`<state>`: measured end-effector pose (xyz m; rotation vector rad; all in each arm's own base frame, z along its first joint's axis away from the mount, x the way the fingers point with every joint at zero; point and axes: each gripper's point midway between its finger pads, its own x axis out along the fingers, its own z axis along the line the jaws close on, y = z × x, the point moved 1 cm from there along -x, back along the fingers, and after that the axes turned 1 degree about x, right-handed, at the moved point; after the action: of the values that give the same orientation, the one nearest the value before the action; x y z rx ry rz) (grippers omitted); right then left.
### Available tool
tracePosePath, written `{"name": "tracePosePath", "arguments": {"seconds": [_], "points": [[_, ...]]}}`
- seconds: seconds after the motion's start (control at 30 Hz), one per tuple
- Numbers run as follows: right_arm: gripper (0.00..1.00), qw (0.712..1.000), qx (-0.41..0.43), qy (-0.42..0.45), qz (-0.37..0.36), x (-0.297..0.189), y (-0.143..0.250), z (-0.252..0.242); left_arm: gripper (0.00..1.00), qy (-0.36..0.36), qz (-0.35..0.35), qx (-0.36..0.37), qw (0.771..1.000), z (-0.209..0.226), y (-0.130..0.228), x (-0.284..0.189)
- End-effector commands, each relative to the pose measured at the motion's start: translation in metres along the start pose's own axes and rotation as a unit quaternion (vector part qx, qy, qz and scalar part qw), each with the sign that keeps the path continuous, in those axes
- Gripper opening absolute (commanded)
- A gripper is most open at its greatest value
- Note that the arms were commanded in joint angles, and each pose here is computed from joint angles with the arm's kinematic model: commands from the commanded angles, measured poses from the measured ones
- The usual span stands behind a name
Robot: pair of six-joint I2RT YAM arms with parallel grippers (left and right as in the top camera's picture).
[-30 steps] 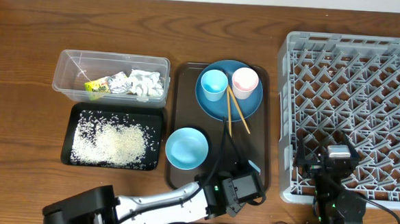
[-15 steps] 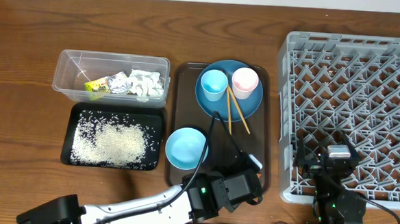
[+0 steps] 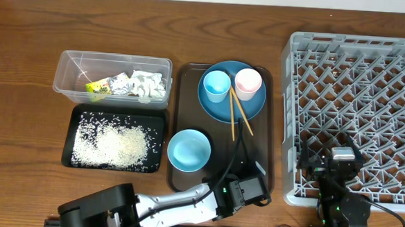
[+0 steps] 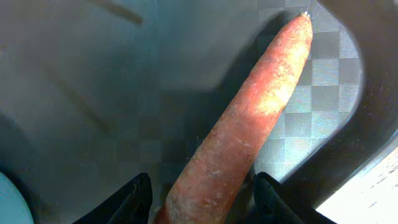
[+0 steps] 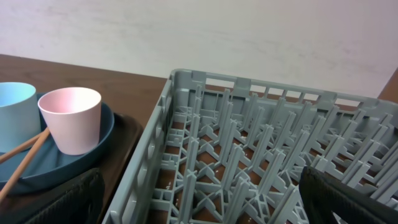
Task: Sort waste into correct bins and load items into the dishwasher rack
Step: 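Move the left gripper to the carrot and grasp it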
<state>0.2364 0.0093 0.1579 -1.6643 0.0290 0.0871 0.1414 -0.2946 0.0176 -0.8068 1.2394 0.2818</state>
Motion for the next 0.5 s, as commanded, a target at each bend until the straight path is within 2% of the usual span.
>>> {"name": "tracePosePath", "arguments": {"seconds": [0.0, 0.17, 0.33, 0.47], "points": [[0.99, 1.000, 0.004, 0.002, 0.002, 0.000, 0.001, -0.001, 0.54, -0.011, -0.010, 0.006, 1.000, 0.003, -0.007, -0.001], [0.99, 1.000, 0.004, 0.002, 0.002, 0.000, 0.001, -0.001, 0.39, -0.010, -0.010, 0.005, 1.000, 0.002, -0.006, -0.001], [0.99, 1.000, 0.004, 0.002, 0.002, 0.000, 0.001, -0.001, 0.38, 0.015, -0.001, -0.003, 1.000, -0.006, -0.004, -0.001], [0.99, 1.000, 0.003, 0.002, 0.002, 0.000, 0.001, -0.001, 0.34, 0.025, 0.002, -0.003, 1.000, -0.009, -0.003, -0.002]]}}
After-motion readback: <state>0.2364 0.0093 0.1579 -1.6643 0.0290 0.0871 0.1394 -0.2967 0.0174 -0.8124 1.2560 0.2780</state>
